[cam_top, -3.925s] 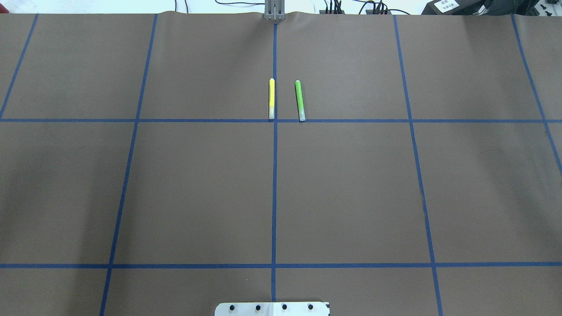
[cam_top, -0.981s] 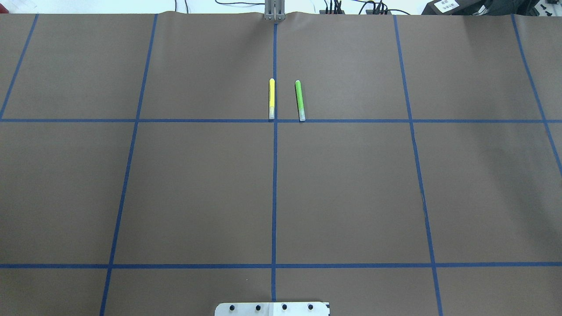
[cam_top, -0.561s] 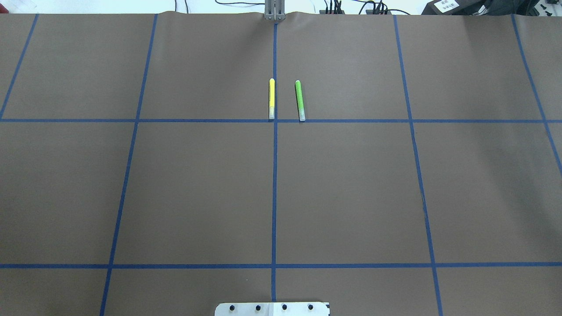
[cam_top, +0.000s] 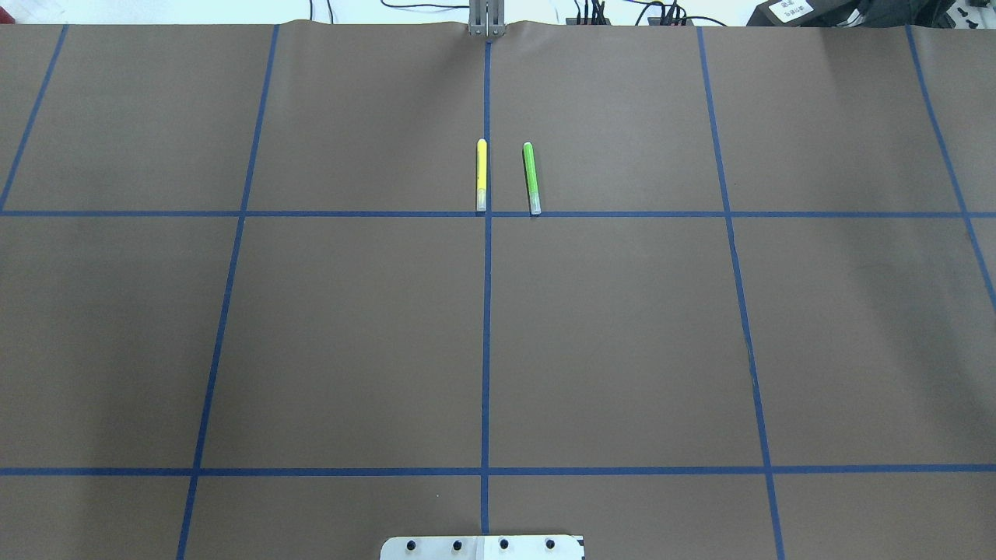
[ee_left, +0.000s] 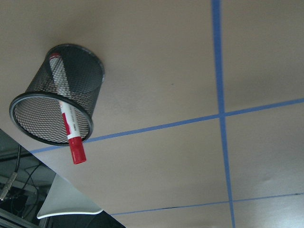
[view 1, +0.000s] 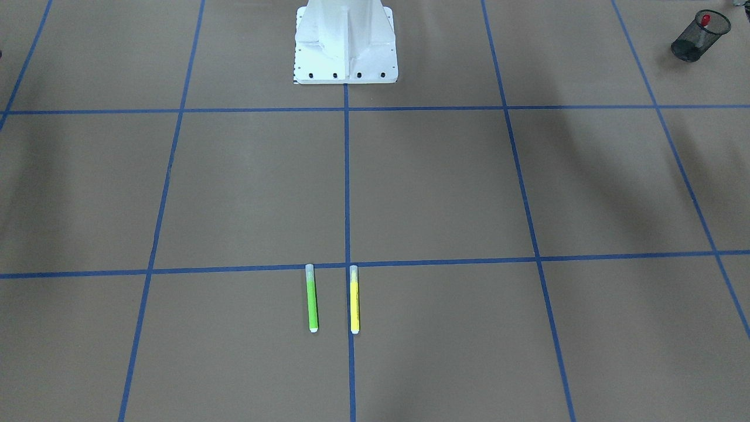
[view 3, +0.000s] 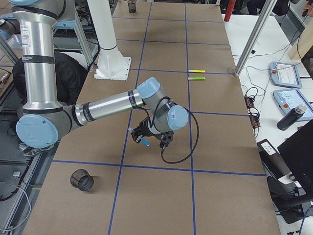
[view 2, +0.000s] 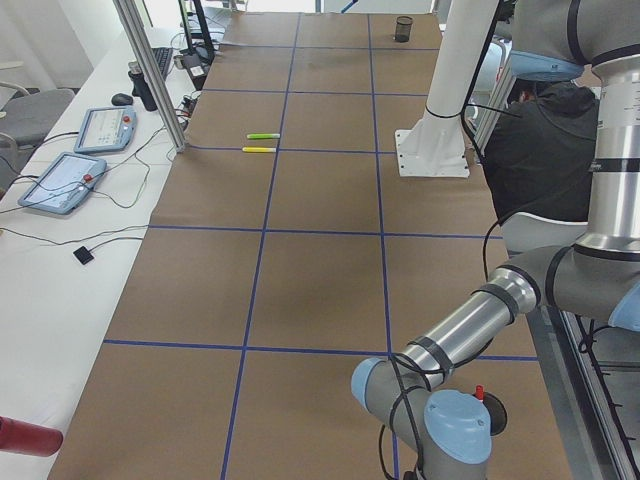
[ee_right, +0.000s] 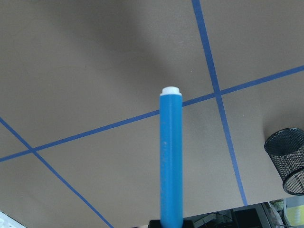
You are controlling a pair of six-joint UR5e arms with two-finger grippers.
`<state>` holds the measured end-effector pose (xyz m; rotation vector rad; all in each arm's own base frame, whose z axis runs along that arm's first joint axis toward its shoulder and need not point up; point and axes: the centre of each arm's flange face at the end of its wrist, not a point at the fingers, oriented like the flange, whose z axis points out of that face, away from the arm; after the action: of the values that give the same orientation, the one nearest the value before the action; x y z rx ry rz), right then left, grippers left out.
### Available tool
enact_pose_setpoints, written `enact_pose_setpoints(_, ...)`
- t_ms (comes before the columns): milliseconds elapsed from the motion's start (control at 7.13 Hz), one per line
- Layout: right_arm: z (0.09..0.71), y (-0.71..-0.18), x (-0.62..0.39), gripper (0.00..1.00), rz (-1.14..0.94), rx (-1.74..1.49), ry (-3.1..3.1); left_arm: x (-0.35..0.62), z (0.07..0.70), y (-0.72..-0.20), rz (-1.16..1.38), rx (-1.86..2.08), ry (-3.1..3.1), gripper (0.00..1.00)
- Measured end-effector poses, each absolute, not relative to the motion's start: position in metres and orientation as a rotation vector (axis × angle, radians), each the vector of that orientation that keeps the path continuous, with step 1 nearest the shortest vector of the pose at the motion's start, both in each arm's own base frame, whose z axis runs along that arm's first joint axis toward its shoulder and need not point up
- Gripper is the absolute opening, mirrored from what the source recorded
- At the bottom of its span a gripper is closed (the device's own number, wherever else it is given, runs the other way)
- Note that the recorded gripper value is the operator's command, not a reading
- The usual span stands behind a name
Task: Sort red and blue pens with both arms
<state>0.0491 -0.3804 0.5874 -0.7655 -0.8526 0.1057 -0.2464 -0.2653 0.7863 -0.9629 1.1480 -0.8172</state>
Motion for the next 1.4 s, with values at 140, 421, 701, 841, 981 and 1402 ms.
enact_pose_setpoints(140,0.594,-0.372,0.052,0.00,0.117,-0.781,-0.852,-0.262,0.749,-0.303,-0.772,-0.828,1.125,1.00)
enact_pose_setpoints(421,0.617,-0.342,0.056,0.00,0.109,-0.833,-0.847,-0.259,0.684,-0.376,-0.675,-0.637,1.113,1.00)
enact_pose_setpoints(701,0.649,-0.301,0.059,0.00,0.070,-0.894,-0.862,-0.248,0.641,-0.436,-0.572,-0.488,1.114,1.00)
enact_pose_setpoints(841,0.669,-0.285,0.062,0.00,0.044,-0.923,-0.886,-0.244,0.623,-0.455,-0.529,-0.412,1.117,1.00)
enact_pose_setpoints(981,0.694,-0.271,0.071,0.00,0.025,-0.958,-0.909,-0.241,0.607,-0.467,-0.501,-0.362,1.123,1.00)
enact_pose_setpoints(1402,0.746,-0.229,0.100,0.00,-0.012,-1.018,-0.992,-0.237,0.574,-0.473,-0.462,-0.292,1.119,1.00)
